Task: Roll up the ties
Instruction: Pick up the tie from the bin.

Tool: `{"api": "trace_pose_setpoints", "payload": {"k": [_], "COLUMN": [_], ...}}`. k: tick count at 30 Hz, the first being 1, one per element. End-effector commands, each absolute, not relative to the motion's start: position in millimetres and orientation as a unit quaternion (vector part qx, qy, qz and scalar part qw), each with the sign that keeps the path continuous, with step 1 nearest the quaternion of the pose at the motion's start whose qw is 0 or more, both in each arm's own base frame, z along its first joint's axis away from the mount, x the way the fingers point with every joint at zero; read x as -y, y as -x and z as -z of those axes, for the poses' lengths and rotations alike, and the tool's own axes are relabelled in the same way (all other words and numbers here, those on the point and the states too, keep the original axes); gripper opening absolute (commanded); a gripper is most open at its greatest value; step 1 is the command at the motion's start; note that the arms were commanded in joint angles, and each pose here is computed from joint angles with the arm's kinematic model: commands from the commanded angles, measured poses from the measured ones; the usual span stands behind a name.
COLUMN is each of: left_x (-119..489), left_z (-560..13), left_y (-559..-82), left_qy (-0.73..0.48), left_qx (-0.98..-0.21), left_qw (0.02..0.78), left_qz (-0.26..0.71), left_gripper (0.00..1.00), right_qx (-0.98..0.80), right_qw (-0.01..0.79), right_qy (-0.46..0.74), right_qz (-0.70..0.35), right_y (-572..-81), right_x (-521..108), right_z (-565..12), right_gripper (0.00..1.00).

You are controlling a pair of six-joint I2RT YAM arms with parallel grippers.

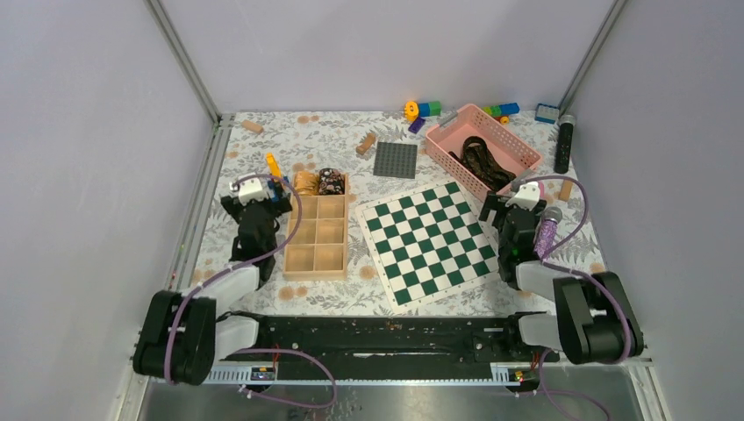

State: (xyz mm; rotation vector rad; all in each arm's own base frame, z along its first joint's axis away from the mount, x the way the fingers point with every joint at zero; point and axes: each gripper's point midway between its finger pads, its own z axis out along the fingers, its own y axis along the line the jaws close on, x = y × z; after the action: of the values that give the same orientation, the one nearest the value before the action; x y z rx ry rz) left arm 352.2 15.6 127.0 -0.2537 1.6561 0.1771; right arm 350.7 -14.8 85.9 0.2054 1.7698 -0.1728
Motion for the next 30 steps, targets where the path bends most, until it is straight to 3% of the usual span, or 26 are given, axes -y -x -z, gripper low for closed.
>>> {"api": "trace_pose_setpoints", "payload": {"k": [1, 7, 12, 17, 25, 30], "left_x": [-22, 7, 21, 38, 43, 38], "left_z": [-191, -222, -269, -295, -291, -290], "left_y": [-358, -360, -354, -352, -349, -345], "left_qy": [0.220, 0.229, 0.185, 0.094, 0.083, 0.084], "left_qx": [-0.709, -0.772, -0.809, -0.816, -0.803, -0.801], "left_qw": [0.666, 0.592, 0.558, 0.570, 0.589, 0.592], "left_qz": [-0.070, -0.007, 0.008, 0.029, 0.046, 0.035], "left_gripper": [0.99, 0.99, 0.99, 0.99, 0.99, 0.99], "right_qx": [-0.764, -0.747, -0.814, -0.865, -0.912, -0.927], "right_qw": [0.628, 0.607, 0.546, 0.488, 0.402, 0.366], "right_qy": [-0.115, -0.252, -0.183, -0.109, -0.061, -0.045], "right_qz": [0.093, 0.103, 0.079, 0.040, 0.046, 0.067], "right_y": [-359, -362, -381, -405, -450, -477], "right_x": [24, 44, 20, -8, -21, -20], "right_z": [-129, -193, -229, -234, -219, -200], "right_gripper": [0.99, 1.00, 0.99, 0.99, 0.98, 0.91]}}
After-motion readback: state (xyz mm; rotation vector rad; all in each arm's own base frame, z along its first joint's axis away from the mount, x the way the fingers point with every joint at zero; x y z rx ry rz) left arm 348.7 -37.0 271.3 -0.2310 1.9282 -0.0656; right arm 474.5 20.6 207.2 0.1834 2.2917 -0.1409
